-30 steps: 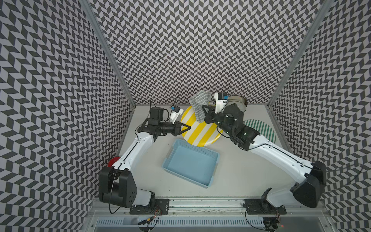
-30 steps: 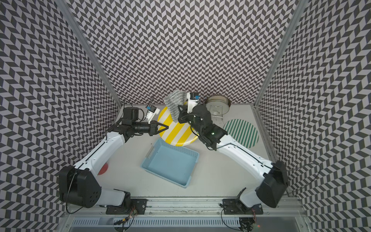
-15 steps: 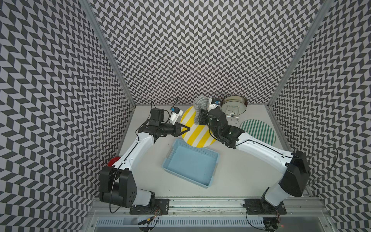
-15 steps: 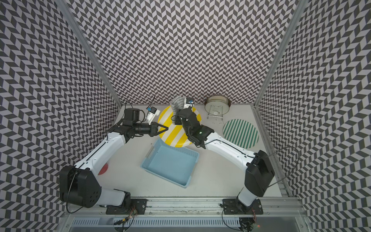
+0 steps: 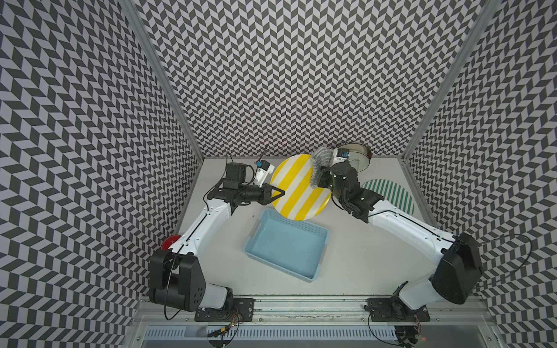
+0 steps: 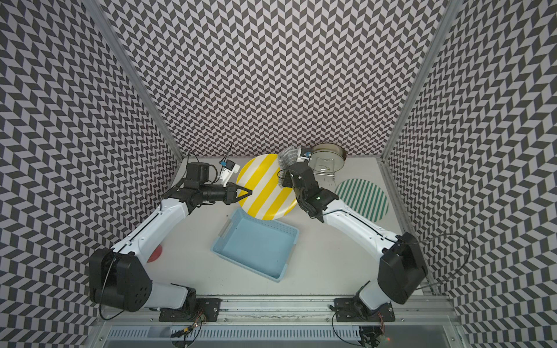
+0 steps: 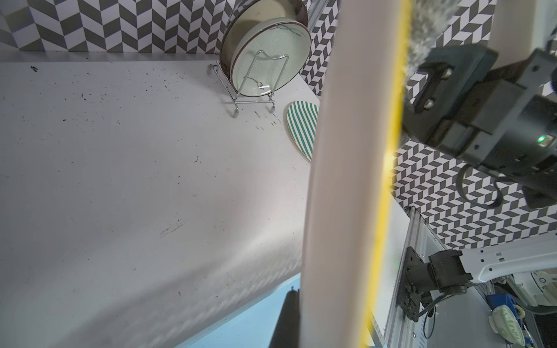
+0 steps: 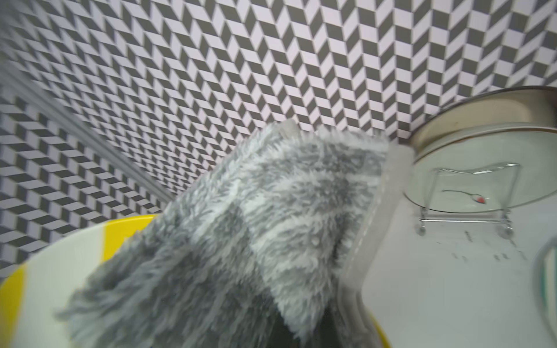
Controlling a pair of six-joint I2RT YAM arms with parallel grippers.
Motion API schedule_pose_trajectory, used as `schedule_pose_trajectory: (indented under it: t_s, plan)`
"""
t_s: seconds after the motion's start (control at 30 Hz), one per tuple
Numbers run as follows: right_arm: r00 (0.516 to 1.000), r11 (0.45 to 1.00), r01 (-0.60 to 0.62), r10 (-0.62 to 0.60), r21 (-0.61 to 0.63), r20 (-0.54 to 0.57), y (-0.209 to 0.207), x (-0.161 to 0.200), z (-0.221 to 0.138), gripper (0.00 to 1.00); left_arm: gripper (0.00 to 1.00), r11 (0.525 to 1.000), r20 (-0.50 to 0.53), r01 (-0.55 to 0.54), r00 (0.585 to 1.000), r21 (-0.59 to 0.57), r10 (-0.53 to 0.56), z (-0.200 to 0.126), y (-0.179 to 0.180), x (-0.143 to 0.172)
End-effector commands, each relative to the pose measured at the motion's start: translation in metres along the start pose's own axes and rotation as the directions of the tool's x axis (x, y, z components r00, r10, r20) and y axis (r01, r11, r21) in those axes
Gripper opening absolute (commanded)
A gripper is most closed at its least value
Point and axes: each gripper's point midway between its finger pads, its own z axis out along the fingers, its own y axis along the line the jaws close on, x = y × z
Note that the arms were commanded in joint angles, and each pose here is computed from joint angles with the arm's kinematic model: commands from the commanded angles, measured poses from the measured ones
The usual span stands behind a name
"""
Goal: Wipe the wet plate dry
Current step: Wipe the plate with towel.
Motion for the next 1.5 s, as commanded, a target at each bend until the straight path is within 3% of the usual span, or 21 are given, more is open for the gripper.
schedule_pose_trajectory:
  t_s: [0.0, 0.23, 0.4, 0.73, 1.0, 1.13, 1.27, 1.47]
  plan:
    - [0.993, 0.973, 0.102, -0.112, -0.209, -0.036, 0.074, 0.017, 0.000, 0.00, 0.00, 0.977, 0.085, -0.164, 0.984, 0.137, 0.154, -0.011, -0.047, -0.025]
    - [0.970, 0.917, 0.180, -0.226, -0.355, -0.092, 0.143, 0.056, 0.000, 0.00, 0.00, 0.978, 0.085, -0.163, 0.985, 0.132, 0.152, -0.011, -0.046, -0.026]
    - [0.955, 0.899, 0.212, -0.273, -0.382, -0.112, 0.155, 0.073, -0.004, 0.00, 0.00, 0.978, 0.082, -0.159, 0.985, 0.134, 0.149, -0.010, -0.045, -0.025]
    - [0.965, 0.956, 0.191, -0.224, -0.223, -0.135, 0.095, 0.076, -0.003, 0.00, 0.00, 0.977, 0.089, -0.167, 0.984, 0.130, 0.156, -0.012, -0.047, -0.028]
    - [0.972, 0.999, 0.027, -0.037, -0.045, -0.234, -0.015, 0.076, 0.010, 0.00, 0.00, 0.977, 0.090, -0.169, 0.983, 0.132, 0.158, -0.012, -0.048, -0.028]
    - [0.974, 0.999, -0.001, 0.009, 0.035, -0.227, -0.061, 0.070, 0.006, 0.00, 0.00, 0.976, 0.093, -0.172, 0.983, 0.133, 0.161, -0.013, -0.049, -0.029]
    - [0.977, 0.999, 0.021, -0.012, 0.044, -0.211, -0.069, 0.067, 0.000, 0.00, 0.00, 0.975, 0.095, -0.176, 0.982, 0.133, 0.164, -0.013, -0.050, -0.029]
    - [0.968, 0.986, 0.046, -0.084, -0.160, -0.238, -0.011, 0.083, -0.007, 0.00, 0.00, 0.977, 0.093, -0.170, 0.983, 0.130, 0.159, -0.012, -0.047, -0.028]
